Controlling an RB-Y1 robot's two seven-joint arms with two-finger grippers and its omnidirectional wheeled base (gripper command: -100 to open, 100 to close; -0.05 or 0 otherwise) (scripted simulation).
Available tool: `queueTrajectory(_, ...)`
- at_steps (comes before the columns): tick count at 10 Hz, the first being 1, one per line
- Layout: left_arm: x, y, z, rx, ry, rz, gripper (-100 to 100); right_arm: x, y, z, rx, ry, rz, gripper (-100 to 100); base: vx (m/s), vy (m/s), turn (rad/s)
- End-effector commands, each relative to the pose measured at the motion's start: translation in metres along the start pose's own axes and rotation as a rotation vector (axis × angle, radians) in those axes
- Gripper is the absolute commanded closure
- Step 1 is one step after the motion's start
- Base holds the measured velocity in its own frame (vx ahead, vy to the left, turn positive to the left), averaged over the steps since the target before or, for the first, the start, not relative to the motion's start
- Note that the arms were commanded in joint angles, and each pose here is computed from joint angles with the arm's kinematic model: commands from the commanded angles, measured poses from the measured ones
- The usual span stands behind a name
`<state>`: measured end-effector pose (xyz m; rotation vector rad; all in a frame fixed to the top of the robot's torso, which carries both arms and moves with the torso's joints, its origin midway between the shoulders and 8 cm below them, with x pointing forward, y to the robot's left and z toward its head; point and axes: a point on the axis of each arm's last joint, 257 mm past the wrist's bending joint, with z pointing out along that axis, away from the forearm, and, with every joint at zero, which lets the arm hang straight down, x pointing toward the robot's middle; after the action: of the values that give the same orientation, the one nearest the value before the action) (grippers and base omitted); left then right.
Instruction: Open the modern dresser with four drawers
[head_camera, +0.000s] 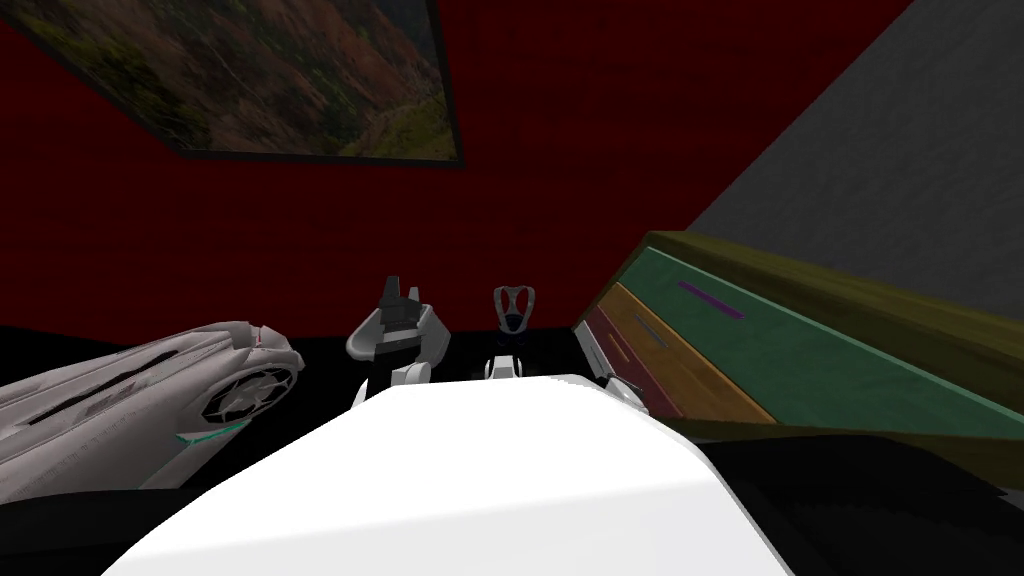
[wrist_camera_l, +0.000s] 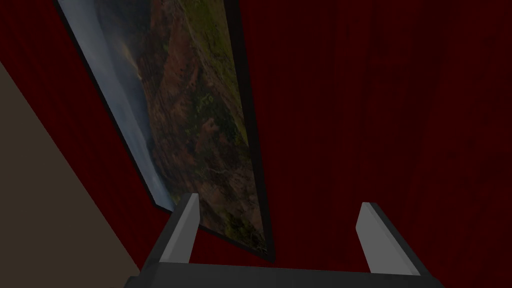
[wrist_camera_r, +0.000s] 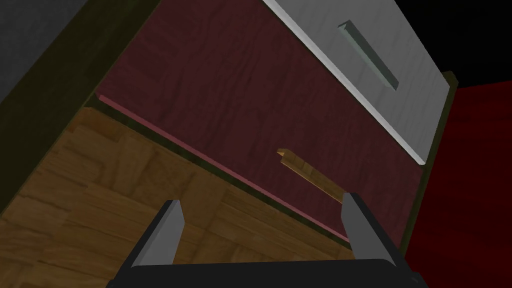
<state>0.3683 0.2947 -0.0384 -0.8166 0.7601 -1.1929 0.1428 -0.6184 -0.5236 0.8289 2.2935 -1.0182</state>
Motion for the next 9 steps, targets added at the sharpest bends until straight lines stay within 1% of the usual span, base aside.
queueTrajectory(1, 0.0, 0.0, 0.0, 0.0, 0.0, 0.0, 0, 0.006, -0.048, 0.009, 0.116, 0.008, -0.068, -100, 0.051, -0.002, 0.132)
queueTrajectory(3, 0.0, 0.0, 0.0, 0.0, 0.0, 0.0, 0, -0.001, -0.105, 0.019, 0.252, 0.008, -0.141, -100, 0.058, 0.005, 0.234)
queueTrajectory(4, 0.0, 0.0, 0.0, 0.0, 0.0, 0.0, 0, -0.005, -0.102, 0.018, 0.247, -0.001, -0.135, -100, 0.047, 0.005, 0.103)
queueTrajectory(5, 0.0, 0.0, 0.0, 0.0, 0.0, 0.0, 0, -0.003, -0.104, 0.018, 0.251, 0.004, -0.139, -100, 0.019, -0.001, -0.03)
queueTrajectory(6, 0.0, 0.0, 0.0, 0.0, 0.0, 0.0, 0, -0.011, -0.128, 0.021, 0.31, -0.003, -0.166, -100, 0.019, 0.002, 0.163)
queueTrajectory(7, 0.0, 0.0, 0.0, 0.0, 0.0, 0.0, 0, -0.009, -0.13, 0.021, 0.314, 0.001, -0.17, -100, 0.02, -0.006, 0.115)
queueTrajectory(8, 0.0, 0.0, 0.0, 0.0, 0.0, 0.0, 0, -0.005, -0.133, 0.021, 0.319, 0.009, -0.175, -100, 0.011, -0.003, -0.006)
queueTrajectory(9, 0.0, 0.0, 0.0, 0.0, 0.0, 0.0, 0, -0.011, -0.158, 0.023, 0.379, 0.007, -0.204, -100, 0.024, 0.002, 0.163)
